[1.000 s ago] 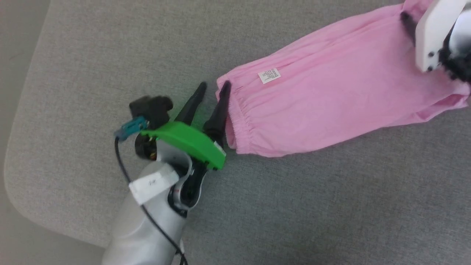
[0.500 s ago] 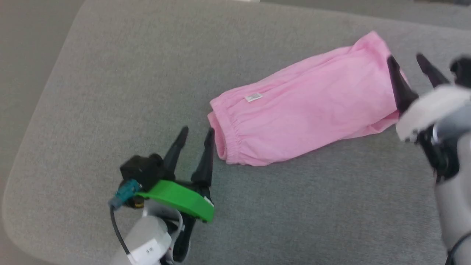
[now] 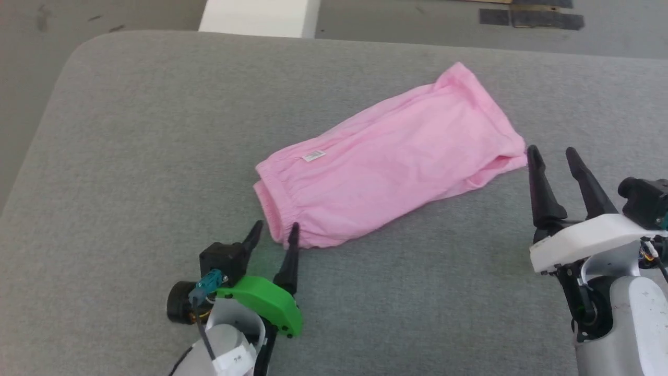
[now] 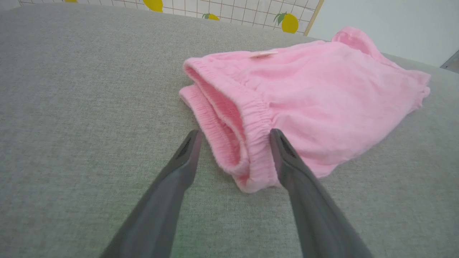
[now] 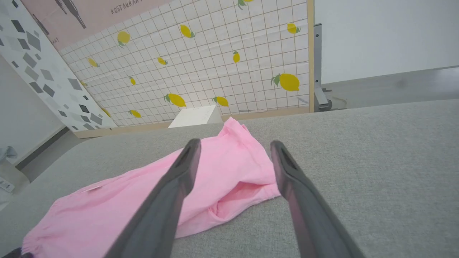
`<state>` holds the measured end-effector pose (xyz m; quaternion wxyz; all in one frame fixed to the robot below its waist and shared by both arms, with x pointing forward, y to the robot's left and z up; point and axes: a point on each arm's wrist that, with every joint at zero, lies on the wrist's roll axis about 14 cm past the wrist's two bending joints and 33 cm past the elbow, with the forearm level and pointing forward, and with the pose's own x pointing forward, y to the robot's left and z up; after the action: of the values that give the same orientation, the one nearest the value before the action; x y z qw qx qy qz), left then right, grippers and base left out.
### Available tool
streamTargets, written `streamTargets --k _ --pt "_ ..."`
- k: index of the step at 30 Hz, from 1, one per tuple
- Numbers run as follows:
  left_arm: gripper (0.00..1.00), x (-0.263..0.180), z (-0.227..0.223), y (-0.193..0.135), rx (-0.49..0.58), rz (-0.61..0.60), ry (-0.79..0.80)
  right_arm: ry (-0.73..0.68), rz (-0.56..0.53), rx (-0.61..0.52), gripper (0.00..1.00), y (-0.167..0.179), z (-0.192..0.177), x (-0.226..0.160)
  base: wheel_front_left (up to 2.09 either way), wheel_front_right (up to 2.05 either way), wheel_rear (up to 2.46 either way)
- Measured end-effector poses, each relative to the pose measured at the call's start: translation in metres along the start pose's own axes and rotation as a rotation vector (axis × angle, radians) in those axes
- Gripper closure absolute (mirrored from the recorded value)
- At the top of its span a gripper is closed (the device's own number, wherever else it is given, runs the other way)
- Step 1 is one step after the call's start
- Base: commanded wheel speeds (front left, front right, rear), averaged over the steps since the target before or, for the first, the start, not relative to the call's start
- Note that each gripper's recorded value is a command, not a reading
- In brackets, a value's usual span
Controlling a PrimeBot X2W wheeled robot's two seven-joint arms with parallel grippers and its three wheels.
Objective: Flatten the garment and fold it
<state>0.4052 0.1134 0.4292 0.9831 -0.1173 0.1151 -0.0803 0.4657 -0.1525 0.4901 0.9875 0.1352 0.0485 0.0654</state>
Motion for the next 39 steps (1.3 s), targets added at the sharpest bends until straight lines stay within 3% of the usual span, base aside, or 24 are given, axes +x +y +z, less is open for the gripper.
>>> streamTargets --k 11,12,13,14,23,35,36,37,38,39 --pt "0.00 0.008 -0.051 0.004 -0.002 0.055 0.272 0.009 -0.046 -0.013 0.00 -0.016 -0.003 -0.009 0.00 0.00 0.00" --pt "0.56 0.009 -0.051 0.004 -0.009 0.056 0.277 0.017 -0.052 -0.026 0.00 -0.018 -0.005 -0.009 0.00 0.00 0.00" --pt "0.74 0.010 -0.050 0.004 -0.014 0.058 0.277 0.032 -0.057 -0.040 0.00 -0.020 -0.007 -0.009 0.00 0.00 0.00" --pt "1.00 0.010 -0.049 0.004 -0.020 0.060 0.276 0.042 -0.060 -0.047 0.00 -0.021 -0.010 -0.007 0.00 0.00 0.00" --pt "1.00 0.013 -0.047 0.005 -0.035 0.044 0.273 0.133 -0.072 -0.098 0.00 -0.024 -0.023 0.034 0.00 0.00 0.00" --pt "1.00 0.019 -0.049 0.003 -0.048 0.026 0.263 0.631 -0.124 -0.137 0.00 -0.036 -0.107 0.054 0.00 0.00 0.00" --pt "1.00 0.019 -0.049 0.003 -0.048 0.026 0.263 0.656 -0.124 -0.146 0.07 -0.035 -0.109 0.056 0.00 0.00 0.00" --pt "1.00 0.020 -0.049 0.003 -0.049 0.027 0.261 0.678 -0.127 -0.149 0.52 -0.036 -0.109 0.057 0.00 0.00 0.00" --pt "1.00 0.020 -0.049 0.003 -0.049 0.028 0.260 0.693 -0.130 -0.154 0.60 -0.036 -0.110 0.057 0.00 0.00 0.00" --pt "1.00 0.020 -0.049 0.003 -0.051 0.028 0.259 0.708 -0.133 -0.162 0.75 -0.037 -0.109 0.058 0.00 0.00 0.00"
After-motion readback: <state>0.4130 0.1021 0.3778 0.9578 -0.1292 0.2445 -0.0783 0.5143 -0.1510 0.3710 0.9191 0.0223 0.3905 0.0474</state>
